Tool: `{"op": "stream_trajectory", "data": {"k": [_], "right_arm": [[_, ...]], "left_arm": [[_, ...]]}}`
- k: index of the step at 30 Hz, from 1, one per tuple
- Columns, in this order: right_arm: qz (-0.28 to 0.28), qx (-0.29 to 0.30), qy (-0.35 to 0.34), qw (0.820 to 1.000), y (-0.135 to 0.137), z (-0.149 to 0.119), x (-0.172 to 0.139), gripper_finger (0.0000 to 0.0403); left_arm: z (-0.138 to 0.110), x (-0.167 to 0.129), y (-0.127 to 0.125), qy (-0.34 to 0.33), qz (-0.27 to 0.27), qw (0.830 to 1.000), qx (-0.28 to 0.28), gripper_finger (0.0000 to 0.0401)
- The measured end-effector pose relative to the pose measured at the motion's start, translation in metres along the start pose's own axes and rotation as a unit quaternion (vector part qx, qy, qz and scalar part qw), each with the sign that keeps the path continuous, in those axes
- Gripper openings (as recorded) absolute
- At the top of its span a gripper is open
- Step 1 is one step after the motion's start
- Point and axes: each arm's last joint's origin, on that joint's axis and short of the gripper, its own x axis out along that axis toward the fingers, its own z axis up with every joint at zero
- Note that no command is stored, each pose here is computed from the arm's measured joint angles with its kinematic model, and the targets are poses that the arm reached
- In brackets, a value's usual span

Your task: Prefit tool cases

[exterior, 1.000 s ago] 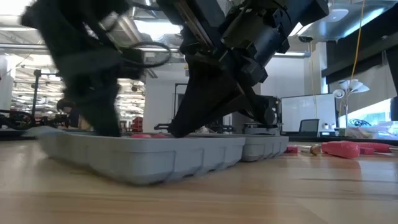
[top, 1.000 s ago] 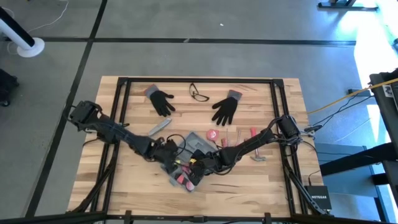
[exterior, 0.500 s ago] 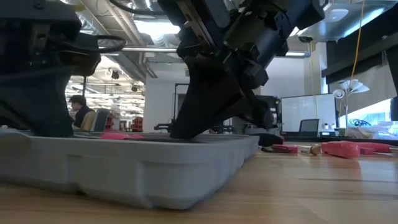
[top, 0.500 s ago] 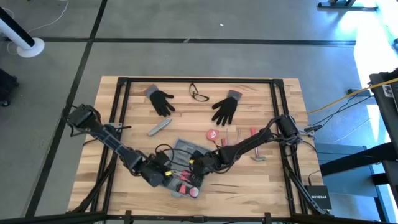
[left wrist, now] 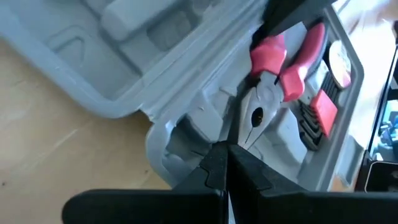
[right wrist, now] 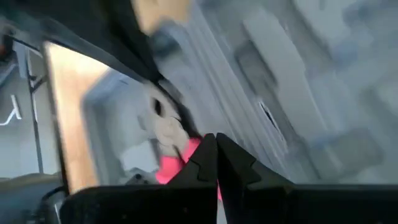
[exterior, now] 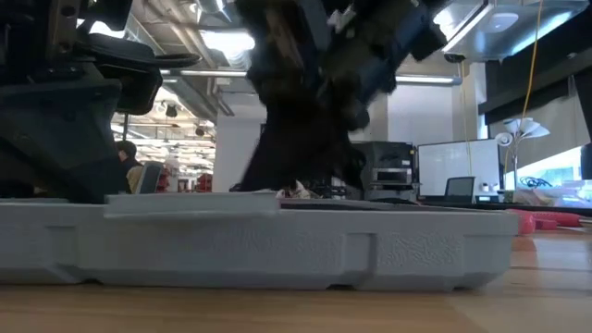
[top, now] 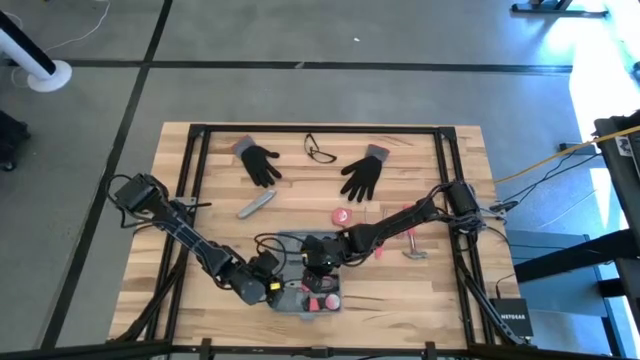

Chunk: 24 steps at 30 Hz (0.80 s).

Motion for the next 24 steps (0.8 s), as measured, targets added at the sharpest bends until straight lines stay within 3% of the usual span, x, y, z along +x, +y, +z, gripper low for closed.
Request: {"op": "stream_trajectory", "data": {"k": [10,13,24], "right_arm": [[-0.027,0.003,0.029,0.999,0.022,-0.033,-0.004,0.0],[-0.055,0.011,0.035,0.998,0.019,-0.04,-0.002,0.0],[-0.047,0.032,0.055,0.997,0.014,-0.048,0.016,0.0]], "left_arm": [[0.0,0.0,0.0,0.001,0.002,1.0,0.019,0.0],[0.0,0.0,0.001,0.0,0.003,1.0,0.019,0.0],[0.009,0.004,0.003,-0.002,0.009,1.0,0.007,0.0]]}}
